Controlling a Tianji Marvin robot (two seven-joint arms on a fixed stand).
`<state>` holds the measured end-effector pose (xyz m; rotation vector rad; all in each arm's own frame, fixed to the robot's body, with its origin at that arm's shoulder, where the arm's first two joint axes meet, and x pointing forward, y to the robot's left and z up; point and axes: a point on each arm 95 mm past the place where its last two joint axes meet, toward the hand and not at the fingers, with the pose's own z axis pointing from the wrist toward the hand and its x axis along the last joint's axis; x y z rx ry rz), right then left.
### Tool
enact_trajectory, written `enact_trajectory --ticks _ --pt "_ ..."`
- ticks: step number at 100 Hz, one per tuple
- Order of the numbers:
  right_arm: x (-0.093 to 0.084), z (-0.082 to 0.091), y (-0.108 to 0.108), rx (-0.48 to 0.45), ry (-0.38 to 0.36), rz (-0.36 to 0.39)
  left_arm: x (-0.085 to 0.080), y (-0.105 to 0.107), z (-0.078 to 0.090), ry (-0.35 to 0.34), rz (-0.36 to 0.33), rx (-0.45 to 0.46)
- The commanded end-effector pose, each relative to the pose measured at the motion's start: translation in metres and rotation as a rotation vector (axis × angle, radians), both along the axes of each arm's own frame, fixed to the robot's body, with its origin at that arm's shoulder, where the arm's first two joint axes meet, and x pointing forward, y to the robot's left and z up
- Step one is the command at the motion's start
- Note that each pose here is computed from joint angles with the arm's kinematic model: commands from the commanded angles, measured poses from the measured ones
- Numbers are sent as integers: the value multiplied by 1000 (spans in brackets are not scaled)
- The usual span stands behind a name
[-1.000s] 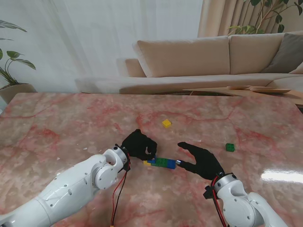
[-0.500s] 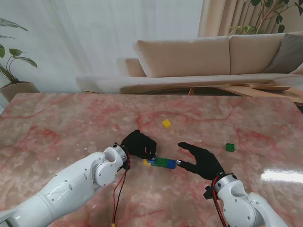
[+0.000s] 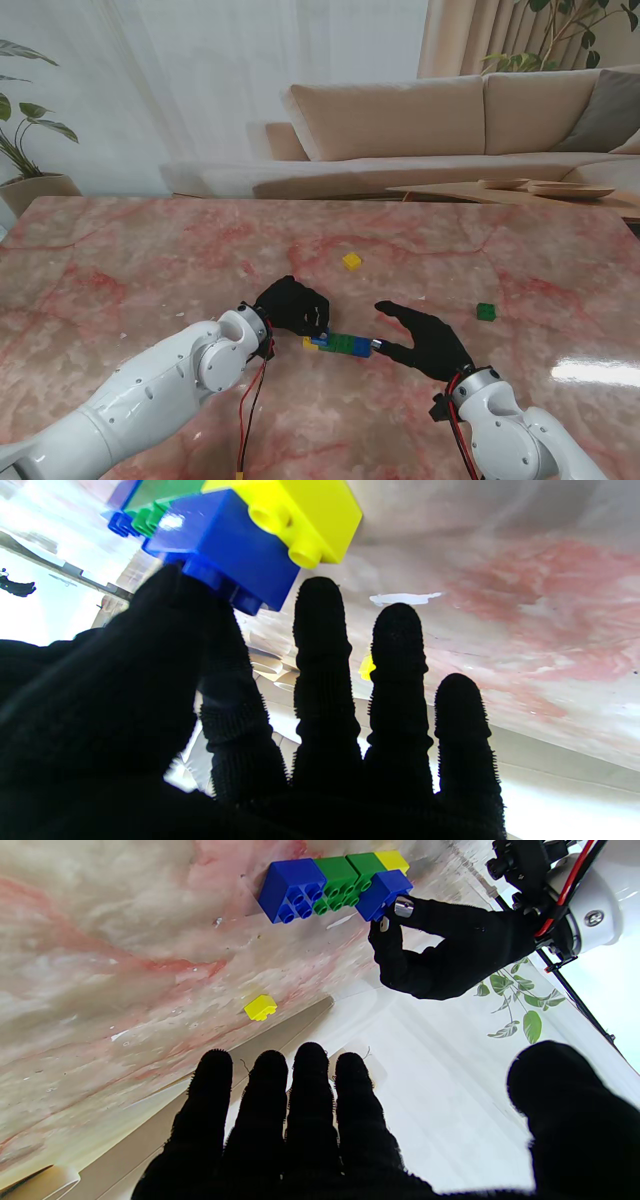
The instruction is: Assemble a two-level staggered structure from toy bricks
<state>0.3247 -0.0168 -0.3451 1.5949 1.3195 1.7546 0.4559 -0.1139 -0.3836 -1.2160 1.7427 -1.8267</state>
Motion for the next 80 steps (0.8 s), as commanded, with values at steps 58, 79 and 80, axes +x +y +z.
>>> enact_trajectory --ticks 58,79,80 --pt "-3 -2 3 -4 22 12 -30 26 -60 135 -34 143" --pt "-2 -2 3 -5 22 13 -32 21 -57 112 -8 84" --pt "-2 -2 3 -5 22 13 -33 20 -56 110 -6 80"
